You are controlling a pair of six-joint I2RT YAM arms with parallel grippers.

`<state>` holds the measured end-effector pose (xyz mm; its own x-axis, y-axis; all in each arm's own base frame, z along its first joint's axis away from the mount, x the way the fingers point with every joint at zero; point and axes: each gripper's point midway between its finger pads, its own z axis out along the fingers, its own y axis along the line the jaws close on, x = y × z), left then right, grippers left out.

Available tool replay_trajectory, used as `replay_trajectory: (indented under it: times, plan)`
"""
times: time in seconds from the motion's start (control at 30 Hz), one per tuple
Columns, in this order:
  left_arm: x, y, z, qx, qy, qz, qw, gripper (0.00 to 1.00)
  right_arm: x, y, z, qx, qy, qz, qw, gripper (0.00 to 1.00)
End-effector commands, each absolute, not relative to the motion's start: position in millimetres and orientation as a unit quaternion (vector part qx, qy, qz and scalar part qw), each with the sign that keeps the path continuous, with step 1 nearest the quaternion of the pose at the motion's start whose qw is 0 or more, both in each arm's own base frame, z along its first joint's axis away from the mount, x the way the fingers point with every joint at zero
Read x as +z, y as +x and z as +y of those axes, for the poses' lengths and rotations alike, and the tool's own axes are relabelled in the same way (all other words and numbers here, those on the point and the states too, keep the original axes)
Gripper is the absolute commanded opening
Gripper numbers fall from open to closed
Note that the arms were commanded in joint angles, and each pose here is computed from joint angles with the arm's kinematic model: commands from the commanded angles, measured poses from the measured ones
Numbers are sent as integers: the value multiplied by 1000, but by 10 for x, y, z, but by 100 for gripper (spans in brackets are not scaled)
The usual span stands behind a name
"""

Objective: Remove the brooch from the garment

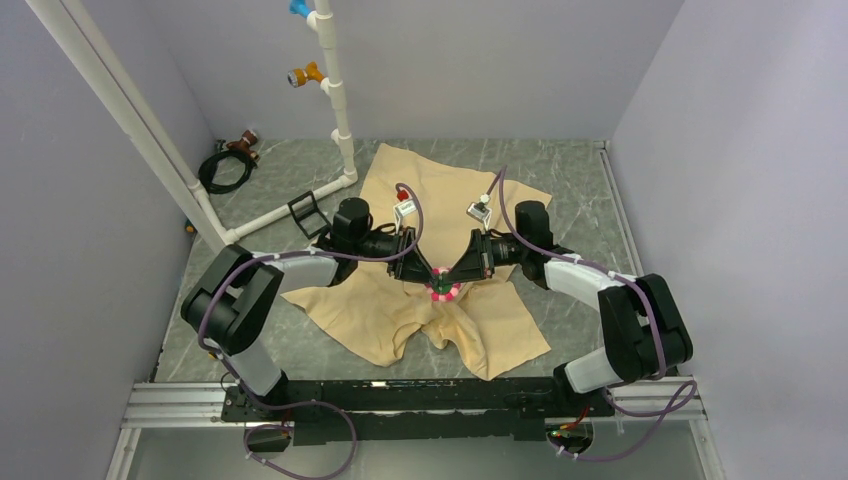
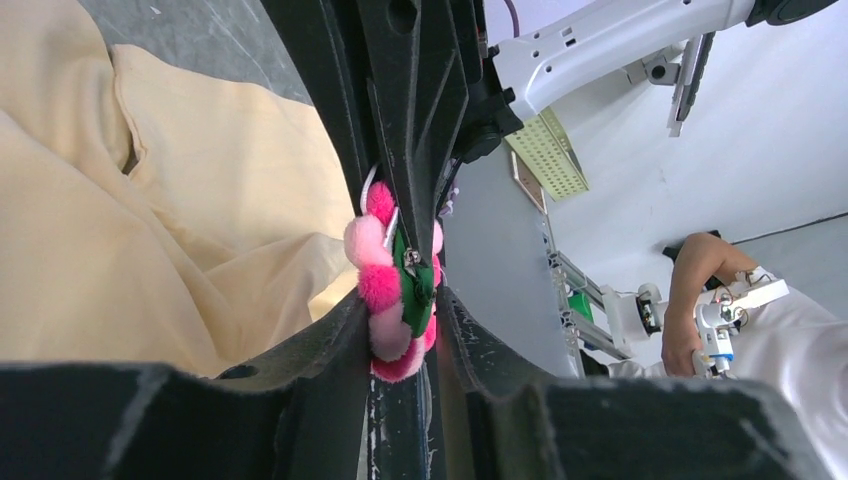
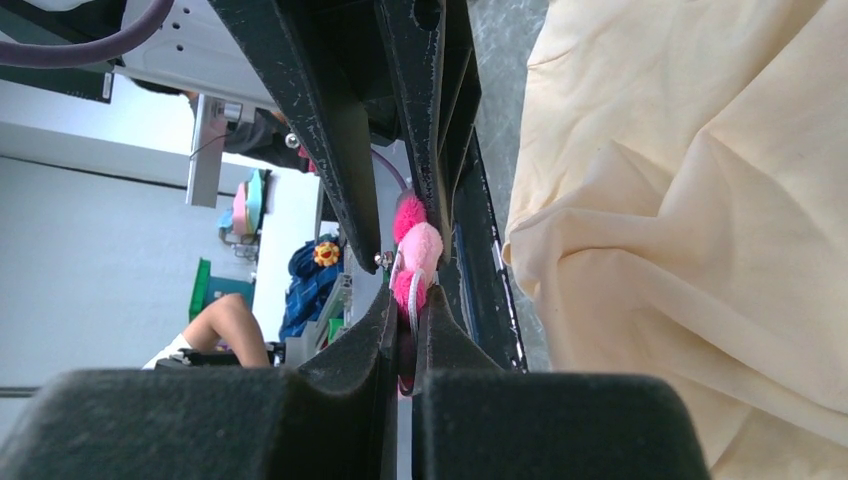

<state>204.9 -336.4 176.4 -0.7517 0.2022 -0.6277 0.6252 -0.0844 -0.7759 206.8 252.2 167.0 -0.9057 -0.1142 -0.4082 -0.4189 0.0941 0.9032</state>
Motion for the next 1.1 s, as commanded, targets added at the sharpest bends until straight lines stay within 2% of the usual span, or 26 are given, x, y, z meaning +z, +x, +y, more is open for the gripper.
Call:
replay_trajectory:
  times: [0.0, 0.13, 0.27, 0.37, 0.5, 0.6, 0.83, 0.93, 1.07]
  plan:
    - [1890, 2022, -3401, -673, 340, 634, 168, 32, 1779, 2144, 2532, 642, -203, 722, 157, 0]
    - [1880, 1980, -3420, -672, 346, 634, 164, 35, 1776, 2163, 2531, 637, -203, 725, 167, 0]
    - [1865, 1987, -3440, -671, 344, 636, 163, 32, 1772, 2162, 2525, 633, -204, 727, 171, 0]
    - [1860, 1990, -3453, -674, 342, 635, 158, 24, 1780, 2155, 2522, 632, -206, 727, 174, 0]
    - [1866, 1984, -3456, -679, 341, 632, 154, 3, 1773, 2151, 2519, 631, -209, 726, 175, 0]
    - [1883, 1972, -3452, -685, 334, 631, 145, 0, 1757, 2187, 2516, 623, -214, 730, 183, 0]
    - [1907, 2050, -3380, -704, 296, 633, 127, 0, 1814, 2335, 2395, 568, -278, 731, 256, 61]
    - [1929, 2077, -3350, -711, 290, 629, 123, 0, 1853, 2310, 2336, 542, -319, 723, 286, 69]
    - [1924, 2076, -3352, -714, 290, 626, 119, 0, 1790, 2268, 2297, 523, -346, 720, 297, 73]
